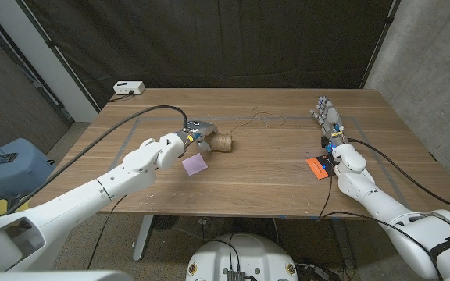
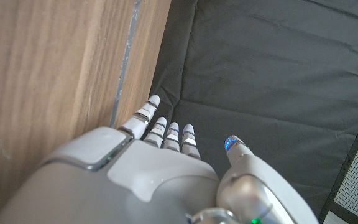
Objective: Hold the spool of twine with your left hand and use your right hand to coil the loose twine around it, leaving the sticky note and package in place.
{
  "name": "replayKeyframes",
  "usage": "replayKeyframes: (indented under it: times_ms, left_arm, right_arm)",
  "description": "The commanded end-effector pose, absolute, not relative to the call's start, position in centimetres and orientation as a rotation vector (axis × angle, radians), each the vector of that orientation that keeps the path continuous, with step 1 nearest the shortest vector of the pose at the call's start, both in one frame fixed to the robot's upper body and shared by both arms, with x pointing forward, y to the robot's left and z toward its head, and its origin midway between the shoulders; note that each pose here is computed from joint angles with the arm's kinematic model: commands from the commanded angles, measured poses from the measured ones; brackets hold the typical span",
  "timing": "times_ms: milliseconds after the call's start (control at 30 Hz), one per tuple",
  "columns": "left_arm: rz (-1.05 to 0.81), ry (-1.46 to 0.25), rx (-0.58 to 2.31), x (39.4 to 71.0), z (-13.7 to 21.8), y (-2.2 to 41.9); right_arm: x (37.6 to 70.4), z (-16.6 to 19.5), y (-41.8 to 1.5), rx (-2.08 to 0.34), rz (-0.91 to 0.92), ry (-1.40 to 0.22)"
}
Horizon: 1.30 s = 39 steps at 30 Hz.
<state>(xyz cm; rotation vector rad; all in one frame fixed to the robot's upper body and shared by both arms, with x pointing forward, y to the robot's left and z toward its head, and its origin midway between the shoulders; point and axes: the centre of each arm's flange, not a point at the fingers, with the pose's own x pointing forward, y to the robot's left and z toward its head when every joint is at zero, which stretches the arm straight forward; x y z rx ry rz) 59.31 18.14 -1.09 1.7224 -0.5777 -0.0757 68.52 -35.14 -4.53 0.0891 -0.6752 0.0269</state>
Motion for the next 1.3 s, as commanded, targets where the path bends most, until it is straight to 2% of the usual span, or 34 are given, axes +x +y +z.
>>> replayKeyframes:
  times_ms: [33,1300]
  left_arm:
    - [-0.048,-0.607,1.71,59.0,-0.8,18.0]
    - [-0.022,-0.643,1.661,58.1,0.1,17.6]
  right_arm:
    - [68.1,-4.8,-35.1,0.085,0.03,-0.673]
    - [67.1,-3.1,-35.0,0.022,0.057,-0.681]
